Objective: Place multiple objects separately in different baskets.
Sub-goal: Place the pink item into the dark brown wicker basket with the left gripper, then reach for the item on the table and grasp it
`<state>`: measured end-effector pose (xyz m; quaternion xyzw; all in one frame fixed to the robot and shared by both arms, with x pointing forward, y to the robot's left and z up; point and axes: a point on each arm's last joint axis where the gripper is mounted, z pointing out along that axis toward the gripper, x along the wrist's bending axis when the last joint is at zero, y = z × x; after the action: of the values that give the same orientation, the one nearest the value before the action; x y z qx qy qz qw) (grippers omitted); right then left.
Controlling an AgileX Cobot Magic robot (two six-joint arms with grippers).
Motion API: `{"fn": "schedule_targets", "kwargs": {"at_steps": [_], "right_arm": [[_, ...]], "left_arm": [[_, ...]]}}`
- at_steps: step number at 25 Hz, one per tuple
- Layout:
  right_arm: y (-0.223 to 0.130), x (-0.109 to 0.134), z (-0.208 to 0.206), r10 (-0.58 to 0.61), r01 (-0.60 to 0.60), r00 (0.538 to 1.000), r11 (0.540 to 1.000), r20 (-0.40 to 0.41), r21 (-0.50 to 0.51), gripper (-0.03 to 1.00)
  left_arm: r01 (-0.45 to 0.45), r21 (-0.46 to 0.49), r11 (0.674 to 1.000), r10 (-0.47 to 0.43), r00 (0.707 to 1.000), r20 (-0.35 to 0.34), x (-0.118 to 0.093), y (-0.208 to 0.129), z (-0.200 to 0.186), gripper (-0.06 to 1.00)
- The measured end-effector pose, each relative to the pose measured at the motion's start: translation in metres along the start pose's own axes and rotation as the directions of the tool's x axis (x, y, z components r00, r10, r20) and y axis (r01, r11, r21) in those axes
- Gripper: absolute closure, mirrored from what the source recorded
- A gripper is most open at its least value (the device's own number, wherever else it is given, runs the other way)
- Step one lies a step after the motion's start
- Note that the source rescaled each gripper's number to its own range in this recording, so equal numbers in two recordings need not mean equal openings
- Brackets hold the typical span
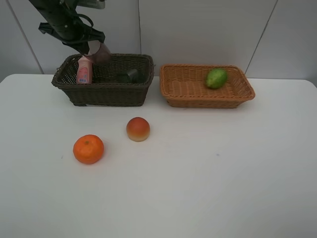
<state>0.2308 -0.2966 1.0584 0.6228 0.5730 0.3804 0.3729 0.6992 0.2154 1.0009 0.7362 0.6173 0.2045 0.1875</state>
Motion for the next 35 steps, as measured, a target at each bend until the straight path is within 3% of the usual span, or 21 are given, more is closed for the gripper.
{"fn": "schedule_targets", "kwargs": {"at_steps": [8,10,14,17,30,35], "right_arm": [[0.000,0.000,0.000,0.000,0.000,1.000,1.000,0.000,0.000,-0.03],[0.000,0.000,0.000,0.000,0.000,1.000,1.000,0.000,0.000,-0.03],[0.000,0.000,0.000,0.000,0.000,1.000,1.000,0.000,0.000,-0.03],[0.000,0.000,0.000,0.000,0.000,1.000,1.000,0.000,0.000,-0.03],[0.000,0.000,0.000,0.000,0.000,1.000,1.000,0.000,0.000,-0.03],[0.000,0.000,0.000,0.000,0.000,1.000,1.000,0.000,0.000,-0.03]], "left_arm": [[0.012,0.031,0.999,-0.012,1.000,-0.006,0.000,-0.005,0.011,0.92],[0.007,0.038,0.999,-0.007,1.000,-0.010,0.000,-0.006,0.014,0.80],[-0.002,0.032,0.999,0.003,1.000,-0.017,0.000,-0.005,0.014,0.38],[-0.005,0.030,1.000,0.005,1.000,-0.021,0.001,-0.005,0.014,0.25],[0.005,0.027,1.000,-0.004,0.999,-0.039,0.002,-0.005,0.014,0.23],[0.004,0.073,0.997,-0.001,0.999,-0.044,0.002,-0.009,0.013,0.23]]}}
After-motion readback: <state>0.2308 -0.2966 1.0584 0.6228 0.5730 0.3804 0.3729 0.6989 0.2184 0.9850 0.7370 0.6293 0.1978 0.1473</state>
